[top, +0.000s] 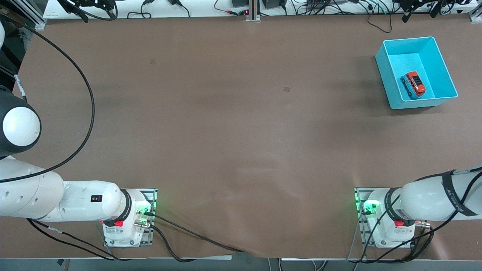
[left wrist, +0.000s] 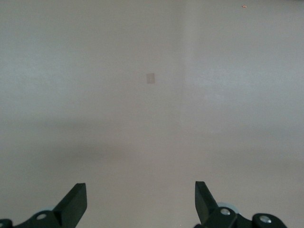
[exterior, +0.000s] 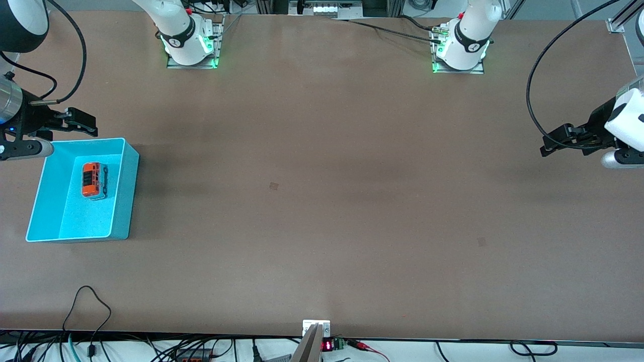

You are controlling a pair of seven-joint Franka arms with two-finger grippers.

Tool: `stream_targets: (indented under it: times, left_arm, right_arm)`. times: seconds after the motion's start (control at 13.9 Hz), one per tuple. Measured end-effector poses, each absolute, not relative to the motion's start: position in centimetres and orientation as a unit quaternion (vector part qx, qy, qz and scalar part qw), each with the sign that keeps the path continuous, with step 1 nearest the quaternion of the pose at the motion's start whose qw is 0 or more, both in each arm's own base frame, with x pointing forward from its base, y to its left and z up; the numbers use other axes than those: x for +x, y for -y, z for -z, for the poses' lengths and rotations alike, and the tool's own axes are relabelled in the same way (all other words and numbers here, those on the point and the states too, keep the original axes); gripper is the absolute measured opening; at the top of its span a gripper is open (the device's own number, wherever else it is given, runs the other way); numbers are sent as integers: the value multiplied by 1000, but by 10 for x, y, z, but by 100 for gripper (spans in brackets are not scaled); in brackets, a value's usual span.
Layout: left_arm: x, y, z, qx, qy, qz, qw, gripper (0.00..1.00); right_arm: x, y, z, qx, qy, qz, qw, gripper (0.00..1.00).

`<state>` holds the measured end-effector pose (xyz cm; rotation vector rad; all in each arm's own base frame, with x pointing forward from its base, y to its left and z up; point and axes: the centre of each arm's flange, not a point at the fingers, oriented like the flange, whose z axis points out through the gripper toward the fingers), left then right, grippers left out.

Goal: Wind up bus and store in blue box

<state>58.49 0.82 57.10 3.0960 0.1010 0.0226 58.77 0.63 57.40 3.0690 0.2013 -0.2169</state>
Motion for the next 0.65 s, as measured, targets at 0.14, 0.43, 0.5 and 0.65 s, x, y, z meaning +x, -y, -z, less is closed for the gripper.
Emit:
stream_targets:
  times: [0.14,0.43,0.5,0.65]
  left_arm:
    - [585,-8,-571,999,-33,-7,22,100]
    - [585,-8,-571,999,-32,-7,22,100]
    - [585,-8,-571,999,-32,-7,22,100]
    - [585,-8,-571,999,-32,-7,22,100]
  right_arm:
    - [588,-8,-573,995,-62,70,20,100]
    - [589,-10,-571,996,-56,71,0,100]
    - [589,-10,-571,996,-55,71,0,100]
    - [589,-8,-571,996,-54,71,0,100]
